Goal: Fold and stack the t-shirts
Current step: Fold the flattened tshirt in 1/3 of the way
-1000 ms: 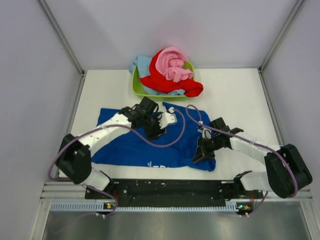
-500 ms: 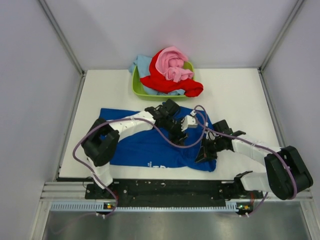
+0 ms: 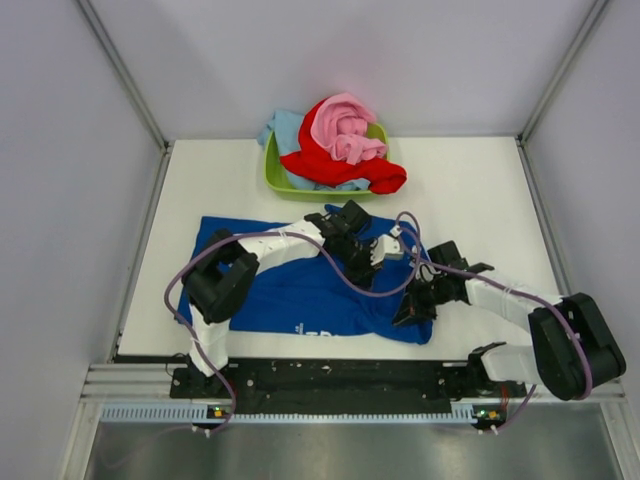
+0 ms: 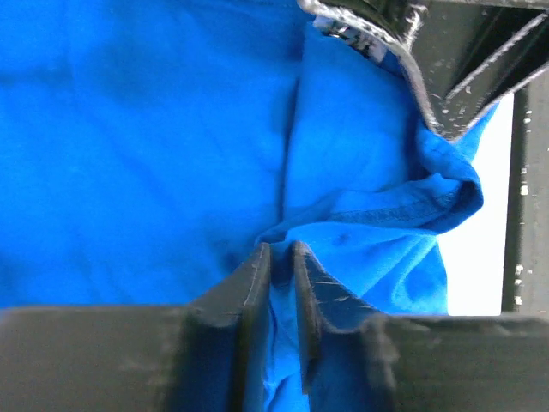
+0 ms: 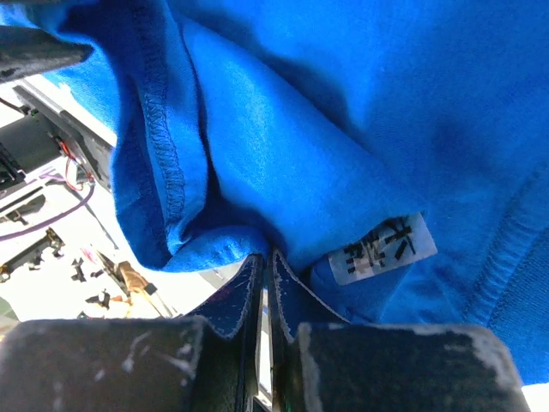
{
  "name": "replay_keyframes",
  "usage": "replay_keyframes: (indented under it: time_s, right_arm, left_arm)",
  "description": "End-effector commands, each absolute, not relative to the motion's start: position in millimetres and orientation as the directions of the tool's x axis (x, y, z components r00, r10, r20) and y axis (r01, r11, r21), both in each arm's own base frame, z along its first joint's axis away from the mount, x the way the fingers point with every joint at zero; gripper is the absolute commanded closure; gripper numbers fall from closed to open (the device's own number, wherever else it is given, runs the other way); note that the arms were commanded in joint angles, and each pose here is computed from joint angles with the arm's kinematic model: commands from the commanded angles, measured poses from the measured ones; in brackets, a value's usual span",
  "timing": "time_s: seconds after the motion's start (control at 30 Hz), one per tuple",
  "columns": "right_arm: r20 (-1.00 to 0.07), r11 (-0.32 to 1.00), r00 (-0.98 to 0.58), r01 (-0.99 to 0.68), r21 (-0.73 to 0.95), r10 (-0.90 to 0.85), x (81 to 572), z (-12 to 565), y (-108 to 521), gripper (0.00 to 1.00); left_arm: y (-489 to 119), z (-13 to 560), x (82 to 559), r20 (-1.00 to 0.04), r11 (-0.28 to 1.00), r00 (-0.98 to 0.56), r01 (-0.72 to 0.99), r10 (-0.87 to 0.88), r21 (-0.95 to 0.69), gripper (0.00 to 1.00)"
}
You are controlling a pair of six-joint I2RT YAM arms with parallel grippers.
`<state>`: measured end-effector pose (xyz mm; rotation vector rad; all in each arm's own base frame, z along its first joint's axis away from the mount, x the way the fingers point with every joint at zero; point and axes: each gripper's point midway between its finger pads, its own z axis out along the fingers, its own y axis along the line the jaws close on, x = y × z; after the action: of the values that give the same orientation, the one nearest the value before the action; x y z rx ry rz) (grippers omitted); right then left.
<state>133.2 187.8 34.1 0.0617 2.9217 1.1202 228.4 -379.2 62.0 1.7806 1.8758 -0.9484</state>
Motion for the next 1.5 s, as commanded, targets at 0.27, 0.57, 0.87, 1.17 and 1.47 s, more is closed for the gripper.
replay_keyframes:
  time_s: [0.27, 0.57, 0.87, 1.17, 1.47]
  right_arm:
    - [-0.354, 0.776, -0.931, -0.158, 0.610, 0.089, 216, 79, 183, 1.00]
    - [-0.512, 0.851, -0.856, -0.216, 0.478, 0.071, 272, 90, 174, 1.00]
    - [-0.636, 0.895, -0.768, -0.227, 0.385, 0.079, 320, 93, 164, 1.00]
    - [-0.652, 0.917, -0.754, -0.202, 0.343, 0.078, 352, 76, 161, 1.00]
    - [-0.656, 0.928, -0.753, -0.204, 0.311, 0.054, 376, 67, 163, 1.00]
  left_arm:
    - [-363, 106, 261, -0.729, 0.214, -0.178, 0.976, 0.660, -0.045, 1.00]
    - [-327, 113, 308, -0.741, 0.551, -0.322, 0.831, 0.589, 0.077, 1.00]
    - [-316, 91, 343, -0.727, 0.686, -0.402, 0.715, 0.557, 0.131, 1.00]
    - [-325, 74, 345, -0.705, 0.686, -0.436, 0.721, 0.559, 0.099, 1.00]
    - [-317, 65, 351, -0.688, 0.715, -0.457, 0.686, 0.564, 0.131, 1.00]
